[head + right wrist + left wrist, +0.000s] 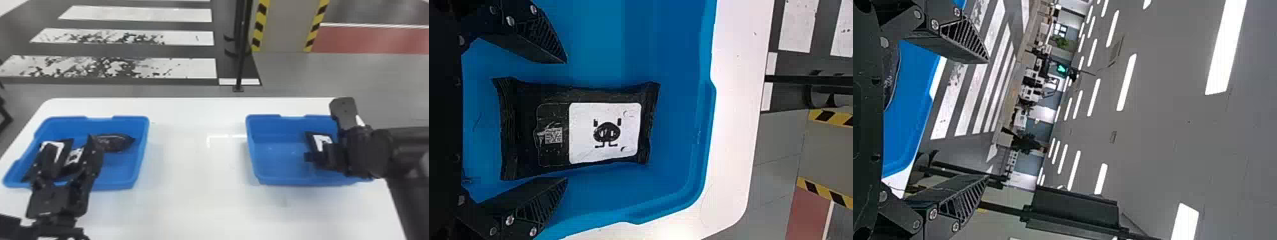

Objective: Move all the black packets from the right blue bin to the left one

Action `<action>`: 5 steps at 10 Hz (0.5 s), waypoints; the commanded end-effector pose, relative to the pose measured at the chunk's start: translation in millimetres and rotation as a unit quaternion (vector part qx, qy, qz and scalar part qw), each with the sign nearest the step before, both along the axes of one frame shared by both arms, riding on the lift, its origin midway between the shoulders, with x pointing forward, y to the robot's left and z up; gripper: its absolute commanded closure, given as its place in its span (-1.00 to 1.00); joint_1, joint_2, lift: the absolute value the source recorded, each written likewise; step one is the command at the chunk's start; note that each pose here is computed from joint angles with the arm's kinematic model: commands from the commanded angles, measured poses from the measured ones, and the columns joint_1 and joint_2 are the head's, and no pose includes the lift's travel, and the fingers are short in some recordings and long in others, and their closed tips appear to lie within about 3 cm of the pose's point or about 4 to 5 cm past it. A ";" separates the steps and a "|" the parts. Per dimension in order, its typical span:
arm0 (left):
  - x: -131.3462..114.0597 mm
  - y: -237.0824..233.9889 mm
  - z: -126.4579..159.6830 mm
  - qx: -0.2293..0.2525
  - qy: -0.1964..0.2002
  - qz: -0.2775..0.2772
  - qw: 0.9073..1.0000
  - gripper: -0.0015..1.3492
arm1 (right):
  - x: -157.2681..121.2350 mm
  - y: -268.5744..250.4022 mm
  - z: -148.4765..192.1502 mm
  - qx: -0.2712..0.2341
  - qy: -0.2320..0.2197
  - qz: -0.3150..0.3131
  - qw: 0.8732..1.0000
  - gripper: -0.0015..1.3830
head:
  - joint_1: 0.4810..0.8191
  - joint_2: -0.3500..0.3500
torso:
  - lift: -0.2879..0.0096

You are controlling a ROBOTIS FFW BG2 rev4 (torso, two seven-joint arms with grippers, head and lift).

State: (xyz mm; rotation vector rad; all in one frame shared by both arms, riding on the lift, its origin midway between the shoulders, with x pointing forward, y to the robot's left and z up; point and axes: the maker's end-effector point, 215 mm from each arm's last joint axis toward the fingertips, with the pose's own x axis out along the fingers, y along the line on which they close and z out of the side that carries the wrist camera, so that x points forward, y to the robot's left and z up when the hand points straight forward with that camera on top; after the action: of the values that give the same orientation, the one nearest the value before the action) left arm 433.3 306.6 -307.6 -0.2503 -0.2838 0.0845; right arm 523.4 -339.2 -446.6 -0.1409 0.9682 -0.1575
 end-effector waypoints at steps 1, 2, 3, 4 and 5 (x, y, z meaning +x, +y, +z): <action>-0.3 -0.4 -0.4 0.000 0.000 0.000 1.000 -0.63 | -3.4 -3.9 -4.8 0.001 0.007 -0.005 1.000 -0.70 | 0.27 -0.11 | -0.20; 0.4 -0.4 0.7 0.000 -0.001 0.000 1.000 -0.63 | -4.6 -5.9 -7.9 0.004 0.010 -0.008 1.000 -0.70 | 0.27 -0.11 | -0.20; -0.5 0.1 0.2 -0.001 -0.001 0.000 1.000 -0.63 | -6.4 -7.1 -11.3 0.009 0.013 -0.011 1.000 -0.63 | 0.27 -0.12 | -0.20; -0.4 -0.3 -0.6 -0.002 0.000 0.000 1.000 -0.63 | -3.5 -3.8 -15.3 0.024 0.011 -0.007 1.000 -0.30 | 0.27 -0.13 | -0.20; -0.5 1.1 -0.5 -0.002 0.000 0.001 1.000 -0.63 | 0.2 2.7 -15.1 0.037 0.005 -0.001 0.999 0.12 | 0.27 -0.12 | -0.20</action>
State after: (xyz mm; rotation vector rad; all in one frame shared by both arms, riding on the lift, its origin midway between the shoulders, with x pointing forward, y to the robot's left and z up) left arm 432.9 307.1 -308.1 -0.2542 -0.2833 0.0867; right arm 521.7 -337.5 -461.9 -0.0795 0.9892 -0.1257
